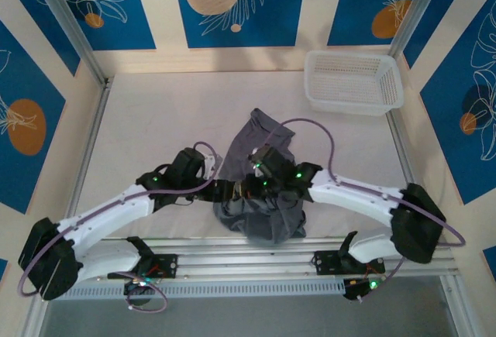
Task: Fold the inside-out t-shirt
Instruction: Turn the T-shirt inside out at the center of the table.
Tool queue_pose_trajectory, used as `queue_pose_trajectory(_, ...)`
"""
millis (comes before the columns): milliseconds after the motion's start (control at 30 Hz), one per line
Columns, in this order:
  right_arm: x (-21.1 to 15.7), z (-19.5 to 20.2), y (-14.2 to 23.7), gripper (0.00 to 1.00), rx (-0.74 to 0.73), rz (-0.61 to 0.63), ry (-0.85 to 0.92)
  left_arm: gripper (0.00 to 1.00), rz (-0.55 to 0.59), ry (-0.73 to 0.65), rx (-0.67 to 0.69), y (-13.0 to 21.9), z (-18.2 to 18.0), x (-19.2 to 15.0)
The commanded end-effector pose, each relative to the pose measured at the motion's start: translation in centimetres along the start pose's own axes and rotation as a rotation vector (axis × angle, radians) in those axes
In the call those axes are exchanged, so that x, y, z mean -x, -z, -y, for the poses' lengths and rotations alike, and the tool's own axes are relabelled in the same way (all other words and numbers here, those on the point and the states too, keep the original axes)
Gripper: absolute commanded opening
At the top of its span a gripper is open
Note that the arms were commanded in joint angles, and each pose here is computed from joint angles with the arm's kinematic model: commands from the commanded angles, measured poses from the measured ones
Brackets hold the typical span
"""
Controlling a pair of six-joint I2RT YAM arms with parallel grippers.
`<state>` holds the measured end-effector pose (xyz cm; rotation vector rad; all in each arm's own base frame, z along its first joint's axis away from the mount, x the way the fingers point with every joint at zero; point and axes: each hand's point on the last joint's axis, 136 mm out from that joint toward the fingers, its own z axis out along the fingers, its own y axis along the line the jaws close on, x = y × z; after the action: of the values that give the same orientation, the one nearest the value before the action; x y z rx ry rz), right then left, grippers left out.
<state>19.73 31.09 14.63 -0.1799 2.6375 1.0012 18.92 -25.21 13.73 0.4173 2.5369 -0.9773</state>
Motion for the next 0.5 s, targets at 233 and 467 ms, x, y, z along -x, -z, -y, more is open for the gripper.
queue_pose_trajectory(233,4.9,-6.6,4.0,0.00,0.299,0.095,-0.044,0.72,-0.011,-0.142,-0.016,-3.4,0.9,1.7)
queue_pose_trajectory(467,6.0,0.9,4.5,0.00,0.163,0.177,-0.222,0.00,0.087,-0.044,-0.110,-3.5,3.0,5.8)
